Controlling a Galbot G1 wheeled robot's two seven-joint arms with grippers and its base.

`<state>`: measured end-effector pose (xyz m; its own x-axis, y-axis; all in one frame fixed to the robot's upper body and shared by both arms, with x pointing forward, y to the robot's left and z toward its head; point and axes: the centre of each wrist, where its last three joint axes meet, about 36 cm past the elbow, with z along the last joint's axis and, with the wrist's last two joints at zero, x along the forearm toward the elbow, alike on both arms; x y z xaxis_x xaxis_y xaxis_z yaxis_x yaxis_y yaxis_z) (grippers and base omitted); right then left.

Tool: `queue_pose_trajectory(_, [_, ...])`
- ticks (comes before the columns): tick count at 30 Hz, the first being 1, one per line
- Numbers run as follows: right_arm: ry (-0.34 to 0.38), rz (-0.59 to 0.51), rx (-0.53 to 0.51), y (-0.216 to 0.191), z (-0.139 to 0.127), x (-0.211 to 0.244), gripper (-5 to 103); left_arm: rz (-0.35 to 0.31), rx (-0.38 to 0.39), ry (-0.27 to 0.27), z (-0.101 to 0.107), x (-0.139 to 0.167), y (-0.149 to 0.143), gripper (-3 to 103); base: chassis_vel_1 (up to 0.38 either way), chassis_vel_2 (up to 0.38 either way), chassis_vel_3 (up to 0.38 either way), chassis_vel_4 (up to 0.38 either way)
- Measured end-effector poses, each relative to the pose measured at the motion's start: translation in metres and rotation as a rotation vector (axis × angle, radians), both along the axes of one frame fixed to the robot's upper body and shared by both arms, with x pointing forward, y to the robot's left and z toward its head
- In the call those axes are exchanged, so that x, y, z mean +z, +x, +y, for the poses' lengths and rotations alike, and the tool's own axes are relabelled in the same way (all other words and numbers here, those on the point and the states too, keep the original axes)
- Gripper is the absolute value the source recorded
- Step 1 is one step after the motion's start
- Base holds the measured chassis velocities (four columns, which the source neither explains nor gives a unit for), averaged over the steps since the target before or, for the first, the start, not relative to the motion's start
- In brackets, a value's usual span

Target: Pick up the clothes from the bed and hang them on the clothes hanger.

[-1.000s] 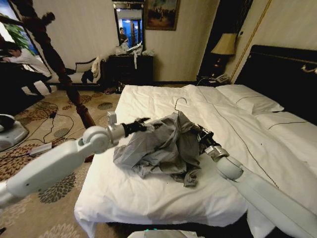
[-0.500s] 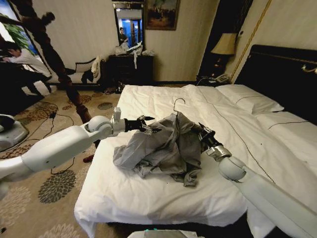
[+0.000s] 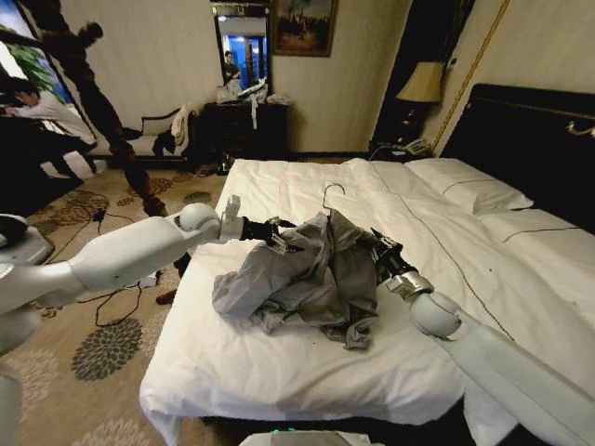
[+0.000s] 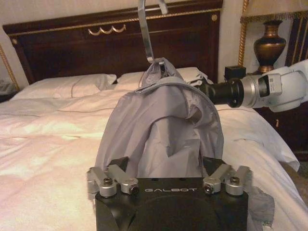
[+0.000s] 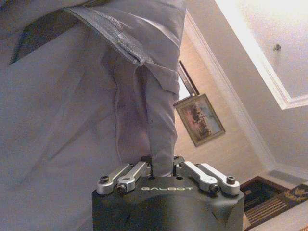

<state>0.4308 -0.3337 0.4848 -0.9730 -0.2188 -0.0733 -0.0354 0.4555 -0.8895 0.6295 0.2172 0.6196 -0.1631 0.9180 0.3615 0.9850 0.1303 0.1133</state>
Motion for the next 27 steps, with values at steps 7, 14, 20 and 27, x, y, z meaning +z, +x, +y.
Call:
queue_pose_trajectory(7, [-0.029, -0.006, 0.02, 0.001, 0.002, -0.001, 15, 0.028, -0.017, 0.012, -0.005, -0.008, 0.002, 58, 0.0, 0.0, 0.0, 0.0])
queue_pose_trajectory(14, [-0.05, -0.017, 0.043, 0.001, 0.004, -0.001, 15, 0.036, -0.03, 0.022, -0.007, -0.007, 0.0, 36, 0.0, 0.0, 0.0, 0.0])
queue_pose_trajectory(20, [-0.061, -0.028, 0.06, 0.002, 0.001, 0.003, 15, 0.048, -0.037, 0.029, -0.006, -0.011, -0.003, 16, 0.0, 0.0, 0.0, 0.0])
queue_pose_trajectory(27, [-0.058, -0.039, 0.065, 0.003, 0.001, 0.007, 15, 0.039, -0.012, 0.026, -0.007, -0.014, -0.008, 16, 0.0, 0.0, 0.0, 0.0])
